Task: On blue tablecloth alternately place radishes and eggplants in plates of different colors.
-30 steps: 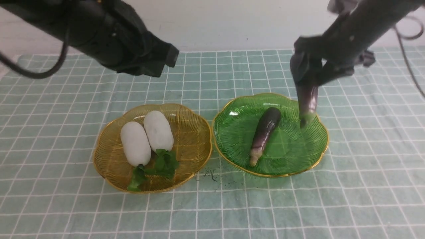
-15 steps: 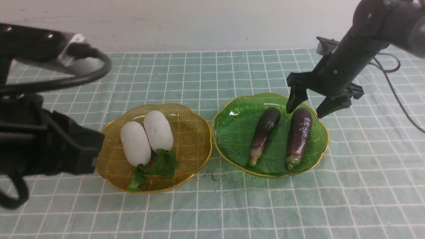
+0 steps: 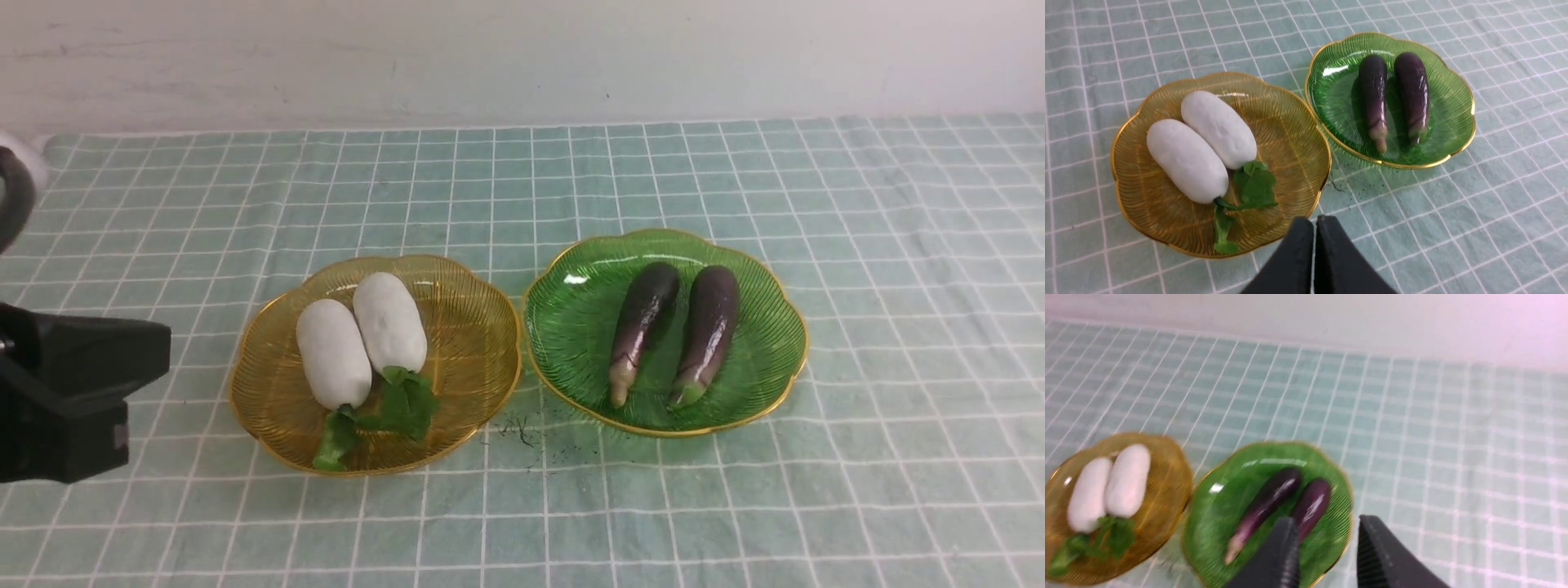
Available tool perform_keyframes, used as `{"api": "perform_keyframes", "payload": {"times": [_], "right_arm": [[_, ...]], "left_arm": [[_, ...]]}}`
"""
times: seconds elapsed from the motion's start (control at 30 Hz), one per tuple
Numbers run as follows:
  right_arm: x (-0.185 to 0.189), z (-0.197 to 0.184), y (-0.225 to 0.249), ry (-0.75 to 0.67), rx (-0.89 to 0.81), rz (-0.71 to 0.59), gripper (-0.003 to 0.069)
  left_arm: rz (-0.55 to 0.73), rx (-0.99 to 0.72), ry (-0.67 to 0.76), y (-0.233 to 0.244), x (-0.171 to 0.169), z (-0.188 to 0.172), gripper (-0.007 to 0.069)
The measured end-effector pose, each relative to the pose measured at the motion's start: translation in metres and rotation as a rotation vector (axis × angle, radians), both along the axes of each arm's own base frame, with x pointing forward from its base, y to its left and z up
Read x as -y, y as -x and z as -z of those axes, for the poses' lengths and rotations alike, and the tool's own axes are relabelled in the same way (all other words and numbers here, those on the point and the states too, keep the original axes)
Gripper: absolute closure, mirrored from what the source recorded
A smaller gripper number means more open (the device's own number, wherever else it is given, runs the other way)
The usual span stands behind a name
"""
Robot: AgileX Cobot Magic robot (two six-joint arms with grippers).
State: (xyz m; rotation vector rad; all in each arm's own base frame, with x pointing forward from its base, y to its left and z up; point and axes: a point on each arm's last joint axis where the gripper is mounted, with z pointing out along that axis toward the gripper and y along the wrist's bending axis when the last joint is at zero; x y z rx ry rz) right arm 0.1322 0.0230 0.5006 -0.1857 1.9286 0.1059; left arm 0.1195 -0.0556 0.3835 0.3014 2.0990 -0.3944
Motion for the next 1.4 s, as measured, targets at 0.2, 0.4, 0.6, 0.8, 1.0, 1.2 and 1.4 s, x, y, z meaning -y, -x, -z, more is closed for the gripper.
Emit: {"api": "perform_keyframes", "payload": {"times": [0.2,0.4,0.6,0.8,1.0,1.2,1.4], "right_arm": [[0.021,0.05,0.104,-0.045,0.588,0.031,0.0662],[0.024,0.129,0.133,-0.138,0.8,0.018,0.0671],[0.021,0.164,0.123,-0.151,0.84,0.008,0.0673],[0.021,0.168,0.121,-0.148,0.83,0.008,0.0673],[0.021,0.17,0.12,-0.143,0.797,0.01,0.0673],[0.021,0.171,0.12,-0.142,0.785,0.011,0.0673],[0.021,0.172,0.12,-0.141,0.782,0.012,0.0673]], "left_arm": [[-0.006,0.03,0.019,-0.011,0.004,-0.001,0.0633],[-0.008,-0.002,0.012,-0.026,0.01,0.006,0.0633],[-0.008,0.0,0.014,-0.029,0.012,0.01,0.0633],[-0.018,0.09,0.04,-0.006,0.001,0.025,0.0633],[-0.026,0.155,0.07,0.026,-0.012,0.059,0.0633],[-0.025,0.13,0.07,0.035,-0.015,0.078,0.0633],[-0.021,0.095,0.029,0.035,-0.016,0.088,0.0633]]}}
